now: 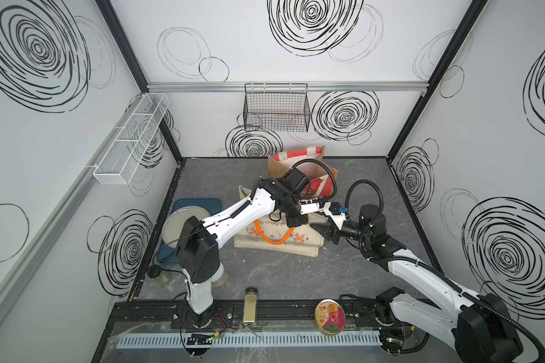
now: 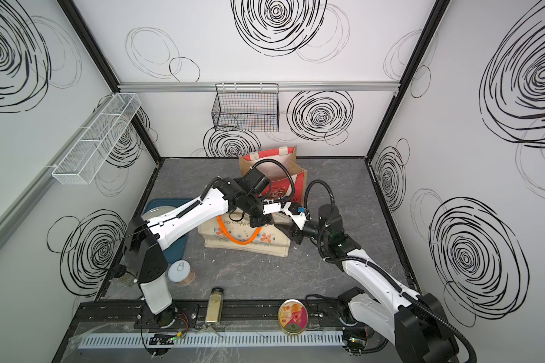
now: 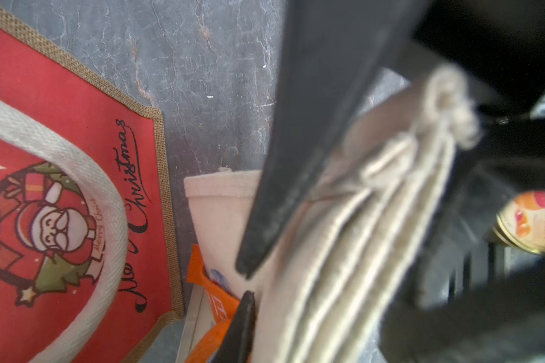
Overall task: Put away the canvas bag
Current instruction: Press the canvas bag at the center of the board.
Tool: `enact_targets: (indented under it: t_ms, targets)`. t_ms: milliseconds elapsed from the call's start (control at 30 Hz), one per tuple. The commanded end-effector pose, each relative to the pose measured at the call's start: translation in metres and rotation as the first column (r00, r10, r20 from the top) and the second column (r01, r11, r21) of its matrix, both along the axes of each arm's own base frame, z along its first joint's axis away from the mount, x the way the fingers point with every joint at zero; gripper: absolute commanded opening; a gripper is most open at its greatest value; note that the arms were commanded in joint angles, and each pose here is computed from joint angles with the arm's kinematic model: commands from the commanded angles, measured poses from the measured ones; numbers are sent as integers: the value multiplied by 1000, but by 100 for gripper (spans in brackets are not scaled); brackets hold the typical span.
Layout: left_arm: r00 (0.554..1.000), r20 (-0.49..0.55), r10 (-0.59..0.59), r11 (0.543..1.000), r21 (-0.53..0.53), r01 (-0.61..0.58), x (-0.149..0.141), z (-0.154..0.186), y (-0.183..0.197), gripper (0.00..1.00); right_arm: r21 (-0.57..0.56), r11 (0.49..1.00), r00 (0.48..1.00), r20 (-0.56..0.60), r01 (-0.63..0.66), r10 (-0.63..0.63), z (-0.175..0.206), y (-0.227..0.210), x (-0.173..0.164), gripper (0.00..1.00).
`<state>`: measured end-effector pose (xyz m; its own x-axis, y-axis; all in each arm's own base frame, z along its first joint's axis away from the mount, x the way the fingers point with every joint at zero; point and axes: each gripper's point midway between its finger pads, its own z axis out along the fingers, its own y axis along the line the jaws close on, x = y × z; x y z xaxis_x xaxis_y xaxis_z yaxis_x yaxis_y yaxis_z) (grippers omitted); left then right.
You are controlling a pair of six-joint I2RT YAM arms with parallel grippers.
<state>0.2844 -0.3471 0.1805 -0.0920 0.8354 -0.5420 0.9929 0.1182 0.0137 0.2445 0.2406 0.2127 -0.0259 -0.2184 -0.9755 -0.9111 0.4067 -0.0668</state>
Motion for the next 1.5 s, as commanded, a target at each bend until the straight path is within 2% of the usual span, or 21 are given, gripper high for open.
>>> enact_targets:
  t_ms: [0,33,200,300,400,467,500,567,633,700,833,900,933,1000,1033,1100,1167,1267,1367,1400,1467]
  targets:
    - [999,19,-28,989,-142,31,-5,45,-1,14,60,997,998,19,57,-58,8,-6,5,78]
    - [999,19,-33,988,-153,35,-7,49,2,13,74,995,998,18,65,-66,8,-7,7,82]
    - [999,29,-31,990,-134,35,-12,51,14,13,79,996,999,-9,43,-43,2,-2,11,83]
    - [999,30,-25,991,-132,29,-13,49,16,16,88,996,1000,-25,21,-19,0,6,14,77]
    - [999,45,-7,991,-135,13,-10,50,17,24,89,996,1000,-31,-4,7,-2,15,14,57]
    - [997,71,27,992,-128,-18,-3,50,18,29,81,997,999,-46,-7,10,-7,19,16,26]
    - [995,86,43,992,-124,-32,0,51,19,35,76,997,998,-55,-6,10,-9,19,17,19]
    - [990,115,77,993,-103,-65,6,48,22,57,68,998,997,-71,10,-5,-14,17,18,11]
    - [985,134,108,991,-87,-97,11,47,23,65,63,998,998,-66,16,-12,-19,15,15,2]
    - [983,144,109,991,-90,-97,11,48,19,67,66,997,998,-61,28,-24,-21,13,14,2]
    - [988,134,74,993,-99,-61,6,46,5,58,74,996,998,-60,39,-35,-23,11,15,6]
    - [994,103,42,997,-63,-36,2,36,0,30,78,996,997,-64,40,-35,-23,11,15,17]
    - [995,89,36,998,-52,-32,2,34,-1,23,76,996,997,-68,40,-35,-23,11,16,32]
    - [996,83,29,998,-52,-25,2,36,1,7,64,997,996,-78,50,-45,-28,9,17,39]
    - [996,85,34,997,-65,-29,3,40,3,7,63,997,996,-79,54,-49,-29,7,17,44]
    - [995,86,41,993,-115,-31,3,56,7,7,70,994,993,-94,82,-75,-35,1,19,70]
    - [994,96,47,988,-148,-33,3,68,12,7,82,991,991,-91,102,-94,-36,-2,19,77]
    - [993,110,50,985,-167,-31,0,78,20,5,75,993,991,-99,95,-87,-38,1,20,75]
    - [994,100,49,983,-183,-30,-4,81,24,0,67,995,991,-115,79,-71,-43,6,22,66]
    - [994,100,48,981,-190,-29,-6,83,25,0,66,995,990,-123,76,-68,-44,7,22,59]
    - [993,102,61,977,-209,-39,-6,86,28,0,65,996,990,-126,68,-60,-47,9,22,26]
